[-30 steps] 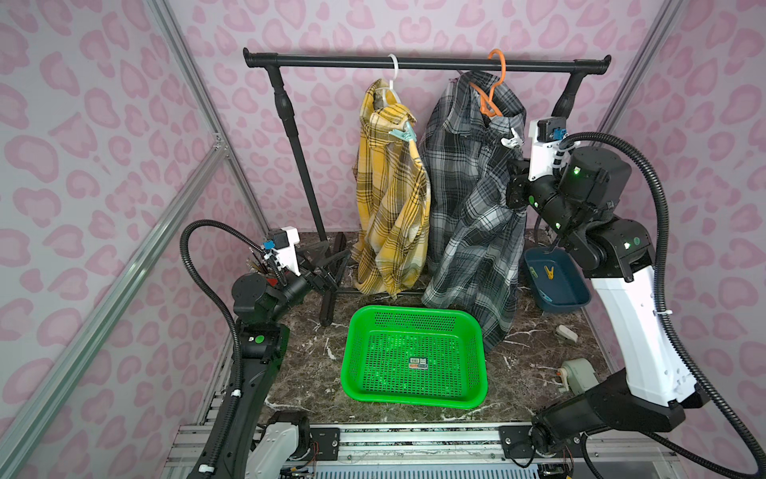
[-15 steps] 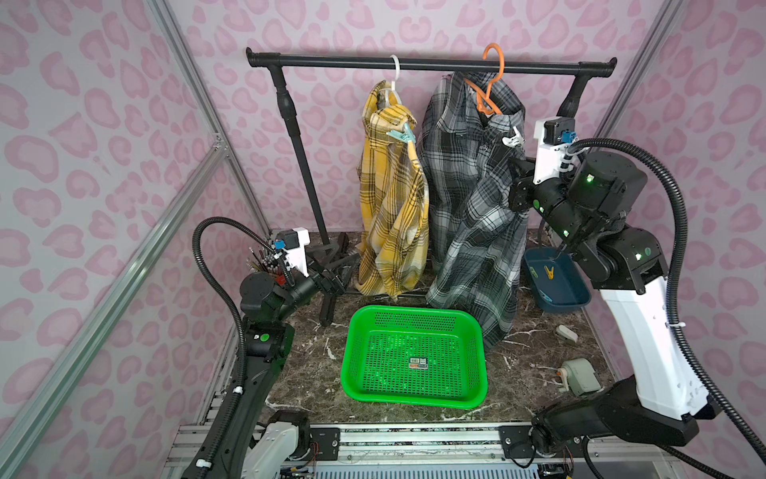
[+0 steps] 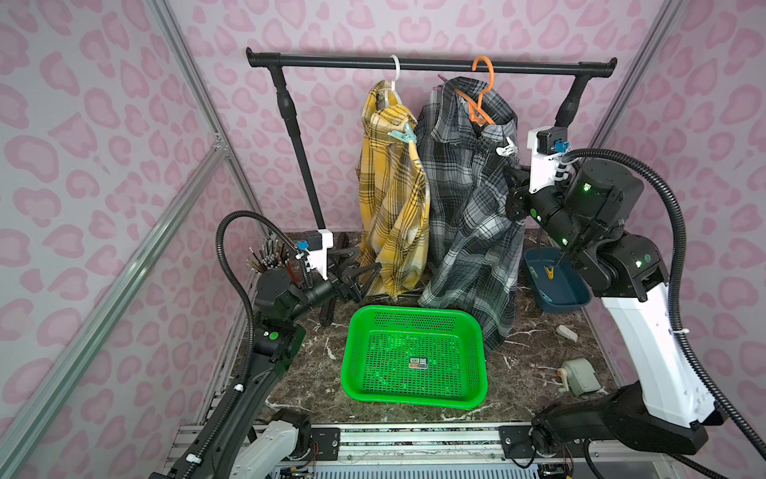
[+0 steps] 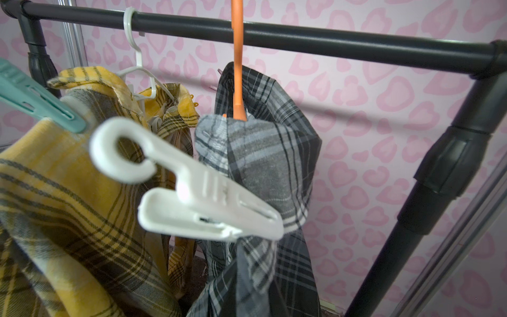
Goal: Remove the clothespins securing long-sleeve shirts to the hanger
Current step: Pick up the hanger from the clothesline, then adjust the long-sleeve shirt at the bin, then adjust the hanger.
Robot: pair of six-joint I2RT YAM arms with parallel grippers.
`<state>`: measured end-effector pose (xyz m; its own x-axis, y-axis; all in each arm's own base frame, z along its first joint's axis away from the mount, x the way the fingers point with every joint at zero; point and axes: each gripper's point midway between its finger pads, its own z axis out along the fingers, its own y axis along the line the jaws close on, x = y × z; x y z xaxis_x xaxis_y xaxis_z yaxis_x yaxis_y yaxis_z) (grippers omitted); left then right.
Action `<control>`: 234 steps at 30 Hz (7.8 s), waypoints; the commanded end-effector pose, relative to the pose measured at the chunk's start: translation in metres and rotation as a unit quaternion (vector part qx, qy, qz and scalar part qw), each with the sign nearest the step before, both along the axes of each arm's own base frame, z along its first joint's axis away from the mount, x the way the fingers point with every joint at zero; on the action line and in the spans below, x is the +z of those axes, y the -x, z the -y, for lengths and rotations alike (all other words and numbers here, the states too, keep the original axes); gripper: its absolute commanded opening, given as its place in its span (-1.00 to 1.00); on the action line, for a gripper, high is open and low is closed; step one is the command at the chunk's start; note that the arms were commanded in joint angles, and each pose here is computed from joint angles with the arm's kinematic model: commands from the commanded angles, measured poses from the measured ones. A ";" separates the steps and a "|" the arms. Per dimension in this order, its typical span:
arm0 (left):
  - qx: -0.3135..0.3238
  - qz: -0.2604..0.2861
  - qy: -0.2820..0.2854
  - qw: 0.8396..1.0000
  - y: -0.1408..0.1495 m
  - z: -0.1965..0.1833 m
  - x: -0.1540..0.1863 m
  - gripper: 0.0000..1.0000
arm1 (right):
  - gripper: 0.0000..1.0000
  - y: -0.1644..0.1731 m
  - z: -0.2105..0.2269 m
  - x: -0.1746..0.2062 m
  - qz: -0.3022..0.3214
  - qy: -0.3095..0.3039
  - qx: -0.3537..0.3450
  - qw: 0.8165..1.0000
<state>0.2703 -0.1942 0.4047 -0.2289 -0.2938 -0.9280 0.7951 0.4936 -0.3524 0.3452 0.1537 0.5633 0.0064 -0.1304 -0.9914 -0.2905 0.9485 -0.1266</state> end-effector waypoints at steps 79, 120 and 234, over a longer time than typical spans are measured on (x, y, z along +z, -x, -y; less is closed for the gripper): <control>-0.243 0.028 0.103 0.964 0.017 0.219 0.085 -0.94 | -1.00 0.134 0.013 0.082 0.226 -0.108 0.156 0.956; -0.191 0.047 0.050 0.979 0.090 0.162 0.085 -0.94 | -1.00 0.168 -0.066 0.067 0.186 -0.238 0.374 0.877; 0.066 0.003 -0.199 0.978 0.001 0.028 -0.054 -0.94 | 0.64 0.139 -0.119 -0.263 -0.174 -0.027 0.380 0.908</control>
<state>0.2593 -0.2264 0.3405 -0.3074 0.0373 -0.9509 0.7225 0.6595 -0.2077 0.2080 0.2782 0.2937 -0.2761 -0.1724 -0.9455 -0.8706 0.4617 0.1700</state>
